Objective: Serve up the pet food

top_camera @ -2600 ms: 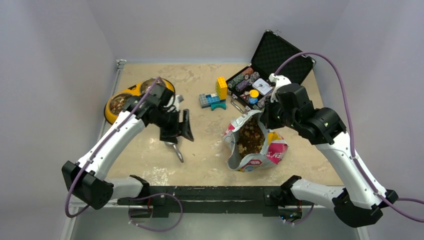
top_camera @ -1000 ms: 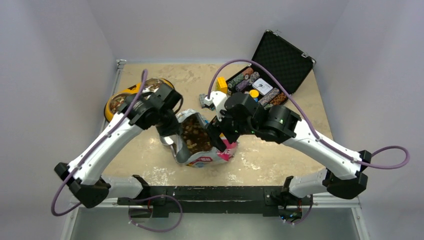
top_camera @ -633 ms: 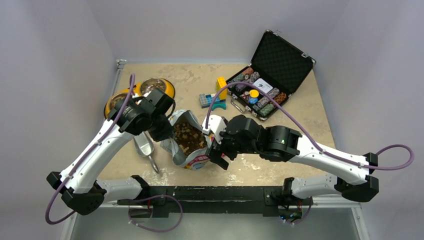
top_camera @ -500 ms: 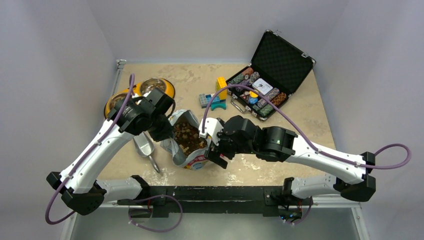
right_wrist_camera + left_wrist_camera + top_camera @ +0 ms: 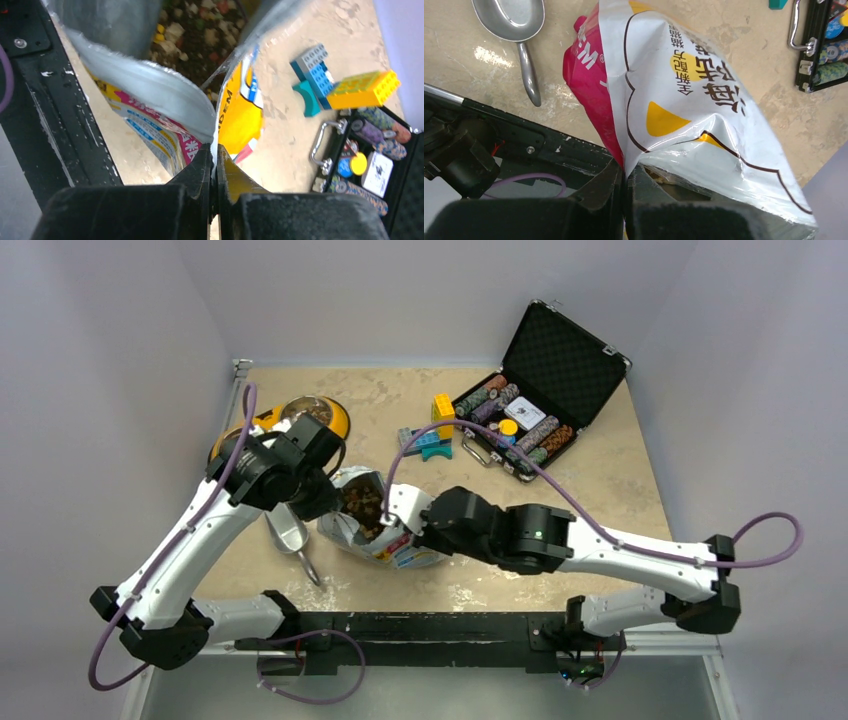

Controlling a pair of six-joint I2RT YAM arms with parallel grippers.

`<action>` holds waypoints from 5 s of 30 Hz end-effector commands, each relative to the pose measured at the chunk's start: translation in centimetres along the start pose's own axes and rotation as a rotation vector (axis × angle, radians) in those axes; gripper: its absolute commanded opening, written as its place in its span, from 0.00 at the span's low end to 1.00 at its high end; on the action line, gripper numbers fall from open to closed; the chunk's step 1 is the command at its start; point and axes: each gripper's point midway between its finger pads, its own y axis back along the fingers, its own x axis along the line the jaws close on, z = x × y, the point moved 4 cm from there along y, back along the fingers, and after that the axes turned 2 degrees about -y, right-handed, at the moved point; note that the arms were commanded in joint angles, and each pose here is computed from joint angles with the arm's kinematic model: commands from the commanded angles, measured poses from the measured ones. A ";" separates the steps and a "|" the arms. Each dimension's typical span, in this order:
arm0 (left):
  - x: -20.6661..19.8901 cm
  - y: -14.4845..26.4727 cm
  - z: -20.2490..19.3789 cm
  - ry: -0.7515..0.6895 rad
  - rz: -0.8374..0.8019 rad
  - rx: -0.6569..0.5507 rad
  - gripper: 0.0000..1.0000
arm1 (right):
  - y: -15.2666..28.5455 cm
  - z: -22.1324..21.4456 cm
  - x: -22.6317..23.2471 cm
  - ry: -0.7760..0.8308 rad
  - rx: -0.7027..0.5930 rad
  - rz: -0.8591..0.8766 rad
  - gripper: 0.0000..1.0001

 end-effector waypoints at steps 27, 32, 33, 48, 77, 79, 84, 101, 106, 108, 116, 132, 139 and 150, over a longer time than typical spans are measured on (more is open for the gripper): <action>0.1 4.3 0.1 0.996 -0.356 0.164 1.00 | 6.4 1.9 -3.7 -0.158 -0.137 0.062 0.00; -0.9 4.8 0.6 0.983 -0.373 0.167 0.99 | 6.5 0.9 -3.6 -0.149 -0.118 0.058 0.00; -0.6 4.9 0.8 0.998 -0.360 0.154 0.97 | 6.6 0.7 -3.6 -0.150 -0.120 0.054 0.00; 0.4 0.7 -2.9 0.982 -0.028 0.270 0.66 | 6.5 0.7 -5.1 -0.129 -0.122 -0.026 0.00; 0.5 2.9 -1.5 0.925 -0.146 0.304 0.00 | 1.4 7.7 1.7 0.192 -0.095 0.308 0.74; 0.4 3.1 -1.2 0.931 -0.167 0.292 0.00 | 1.3 7.6 3.3 0.216 -0.098 0.359 0.74; 0.4 3.5 -0.8 0.935 -0.183 0.279 0.00 | 0.4 6.8 4.1 0.197 -0.093 0.318 0.77; 0.3 3.7 -1.0 0.943 -0.188 0.300 0.00 | 5.0 6.8 2.4 0.067 -0.157 0.264 0.81; -0.1 4.2 -0.9 0.941 -0.197 0.319 0.00 | 4.2 6.1 3.0 0.063 -0.144 0.271 0.80; 0.1 4.3 -0.8 0.944 -0.194 0.310 0.00 | 3.3 5.4 2.6 0.077 -0.136 0.227 0.81; 0.6 4.1 -0.9 0.943 -0.174 0.296 0.00 | 4.0 1.2 0.0 0.074 -0.090 0.081 0.81; 0.9 3.6 -1.3 0.977 -0.157 0.309 0.00 | 6.0 -1.2 -0.5 0.007 -0.115 0.072 0.75; 1.9 3.7 -1.5 0.969 -0.115 0.282 0.02 | 4.5 -1.1 -0.7 0.004 -0.080 0.044 0.26; 6.0 3.3 -3.5 0.945 0.104 0.256 0.50 | 6.3 -1.3 -0.8 -0.002 -0.153 0.088 0.00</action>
